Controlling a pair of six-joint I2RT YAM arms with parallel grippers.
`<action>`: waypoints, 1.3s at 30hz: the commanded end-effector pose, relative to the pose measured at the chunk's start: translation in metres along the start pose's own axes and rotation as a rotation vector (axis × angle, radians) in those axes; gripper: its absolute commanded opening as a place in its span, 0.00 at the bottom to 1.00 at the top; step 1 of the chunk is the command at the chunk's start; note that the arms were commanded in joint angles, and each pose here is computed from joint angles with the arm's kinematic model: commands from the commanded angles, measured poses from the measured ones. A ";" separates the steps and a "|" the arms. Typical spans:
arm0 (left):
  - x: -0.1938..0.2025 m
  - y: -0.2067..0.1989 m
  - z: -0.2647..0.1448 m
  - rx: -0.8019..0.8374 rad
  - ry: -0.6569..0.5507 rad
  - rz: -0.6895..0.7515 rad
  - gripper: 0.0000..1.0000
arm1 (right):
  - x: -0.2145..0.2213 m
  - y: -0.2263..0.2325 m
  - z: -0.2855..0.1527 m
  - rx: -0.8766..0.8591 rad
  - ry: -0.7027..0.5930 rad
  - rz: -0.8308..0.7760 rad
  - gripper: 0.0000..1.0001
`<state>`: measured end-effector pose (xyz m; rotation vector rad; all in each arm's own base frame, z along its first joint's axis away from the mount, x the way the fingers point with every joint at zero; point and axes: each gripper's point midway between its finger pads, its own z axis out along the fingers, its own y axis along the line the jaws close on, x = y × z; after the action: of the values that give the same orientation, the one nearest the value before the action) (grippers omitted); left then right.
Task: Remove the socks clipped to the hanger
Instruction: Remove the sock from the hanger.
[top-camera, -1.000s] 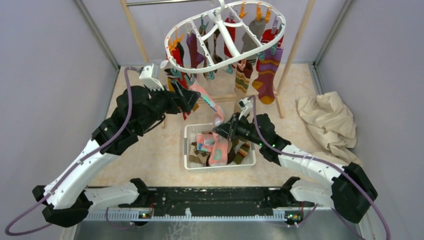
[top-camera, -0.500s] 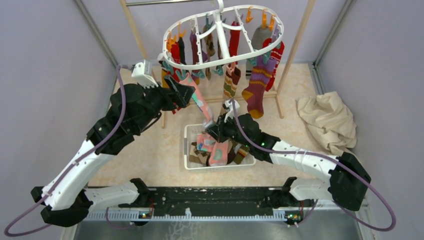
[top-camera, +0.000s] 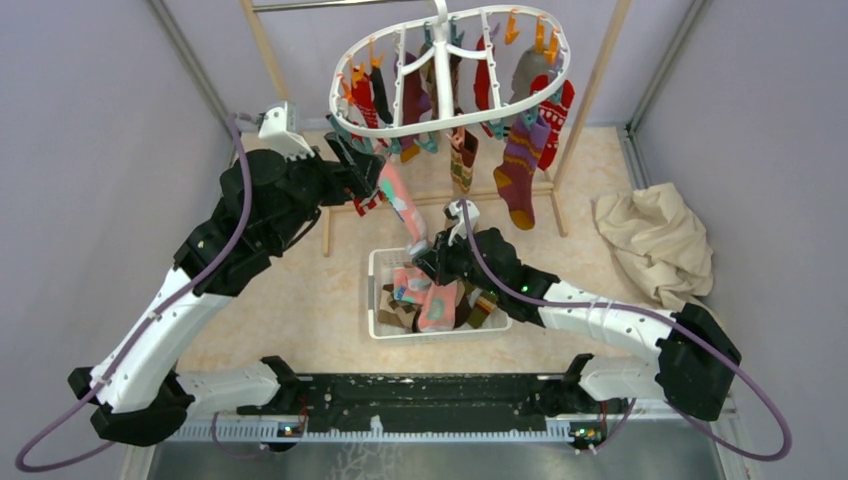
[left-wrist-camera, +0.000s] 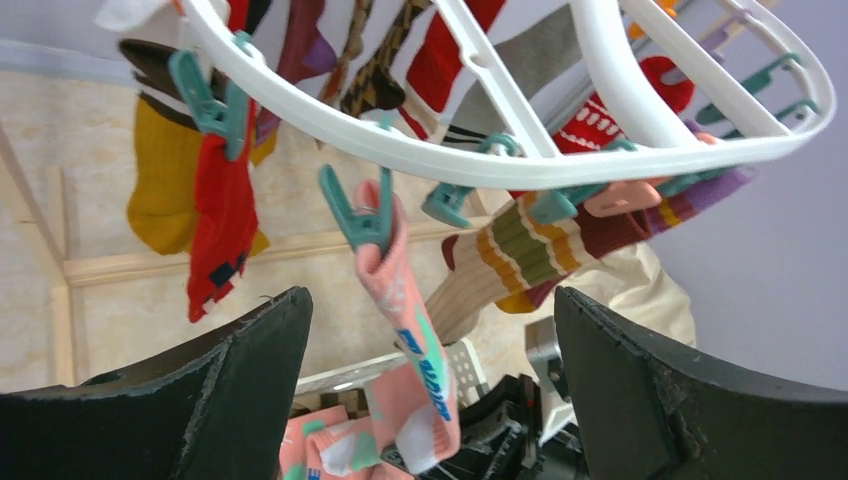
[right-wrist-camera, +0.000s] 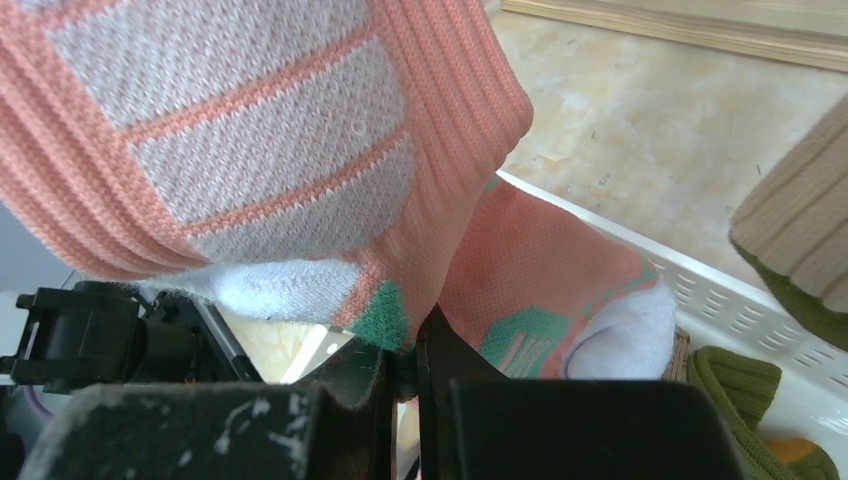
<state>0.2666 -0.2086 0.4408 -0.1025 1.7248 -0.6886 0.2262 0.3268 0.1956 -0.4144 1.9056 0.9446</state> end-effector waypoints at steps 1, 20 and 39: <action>-0.013 0.022 0.002 -0.054 -0.036 0.011 0.97 | -0.026 0.016 0.003 -0.038 -0.068 -0.013 0.00; -0.025 0.030 0.009 0.064 -0.034 -0.034 0.75 | -0.019 0.015 0.005 -0.042 -0.055 -0.008 0.00; -0.006 0.002 0.003 0.196 0.057 -0.082 0.72 | -0.018 0.016 0.009 -0.046 -0.049 -0.006 0.00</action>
<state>0.2753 -0.1915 0.4398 -0.0434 1.7158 -0.8531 0.2275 0.3293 0.1824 -0.4241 1.9398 0.9292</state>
